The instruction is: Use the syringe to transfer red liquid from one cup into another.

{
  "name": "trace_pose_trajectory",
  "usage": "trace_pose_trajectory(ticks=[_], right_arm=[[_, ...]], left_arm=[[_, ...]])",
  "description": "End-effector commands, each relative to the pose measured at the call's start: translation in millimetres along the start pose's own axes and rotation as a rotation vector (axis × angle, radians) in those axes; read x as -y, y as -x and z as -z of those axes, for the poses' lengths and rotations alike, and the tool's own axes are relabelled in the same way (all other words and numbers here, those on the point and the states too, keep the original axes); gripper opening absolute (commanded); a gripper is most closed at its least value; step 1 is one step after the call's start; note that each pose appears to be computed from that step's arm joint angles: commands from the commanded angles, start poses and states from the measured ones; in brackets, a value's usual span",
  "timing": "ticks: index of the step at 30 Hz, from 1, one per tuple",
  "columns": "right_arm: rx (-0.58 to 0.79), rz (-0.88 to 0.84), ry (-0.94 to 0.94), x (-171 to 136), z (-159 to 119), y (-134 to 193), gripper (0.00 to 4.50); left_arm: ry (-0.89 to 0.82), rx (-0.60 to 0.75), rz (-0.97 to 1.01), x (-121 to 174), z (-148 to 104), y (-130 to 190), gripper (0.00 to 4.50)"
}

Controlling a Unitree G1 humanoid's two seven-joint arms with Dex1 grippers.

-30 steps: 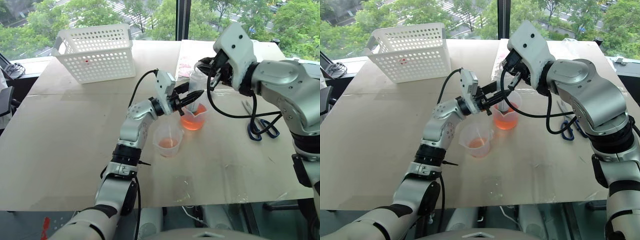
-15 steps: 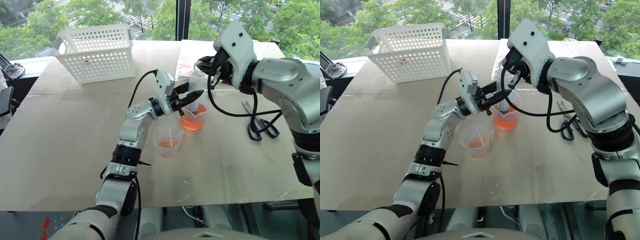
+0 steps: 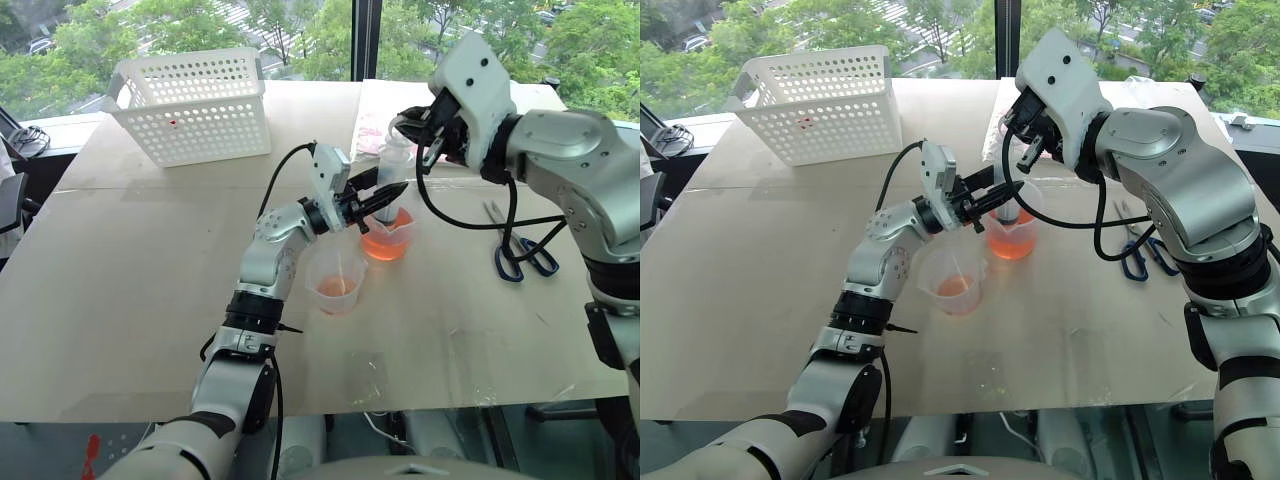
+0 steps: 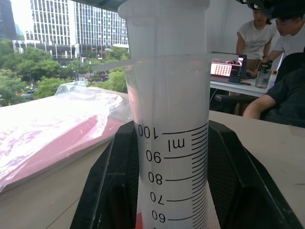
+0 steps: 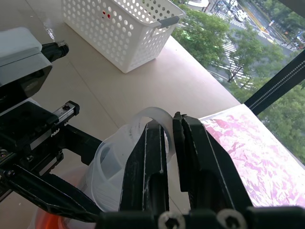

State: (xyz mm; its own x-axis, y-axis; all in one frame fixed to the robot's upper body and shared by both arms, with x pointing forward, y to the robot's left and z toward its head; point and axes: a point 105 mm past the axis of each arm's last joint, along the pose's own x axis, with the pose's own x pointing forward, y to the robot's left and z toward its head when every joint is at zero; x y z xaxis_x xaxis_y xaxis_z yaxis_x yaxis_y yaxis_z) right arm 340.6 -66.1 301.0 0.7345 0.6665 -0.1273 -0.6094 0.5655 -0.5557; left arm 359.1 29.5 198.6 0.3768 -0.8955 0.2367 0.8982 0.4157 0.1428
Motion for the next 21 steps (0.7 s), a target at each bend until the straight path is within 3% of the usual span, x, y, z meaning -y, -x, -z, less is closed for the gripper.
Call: trace_pose_trajectory(ticks=[1, 10, 15, 20, 21], right_arm=[[0.081, 0.212, 0.089, 44, -31, 23, 0.03], [0.088, 0.149, 0.065, 37, -27, 24, 0.03], [0.130, 0.053, -0.083, 32, -13, 35, 2.02], [0.207, -0.010, -0.163, 29, 0, 55, 4.44], [0.254, -0.041, -0.210, 28, 2, 63, 4.48]], left_arm=[[-0.023, -0.013, 0.108, 22, 2, -8, 1.33], [-0.027, 0.011, 0.096, 20, -4, -9, 1.33], [-0.028, 0.053, 0.080, 16, -15, -9, 1.33], [-0.026, 0.058, 0.074, 13, -18, -8, 1.33], [-0.026, 0.060, 0.072, 12, -18, -9, 1.33]])
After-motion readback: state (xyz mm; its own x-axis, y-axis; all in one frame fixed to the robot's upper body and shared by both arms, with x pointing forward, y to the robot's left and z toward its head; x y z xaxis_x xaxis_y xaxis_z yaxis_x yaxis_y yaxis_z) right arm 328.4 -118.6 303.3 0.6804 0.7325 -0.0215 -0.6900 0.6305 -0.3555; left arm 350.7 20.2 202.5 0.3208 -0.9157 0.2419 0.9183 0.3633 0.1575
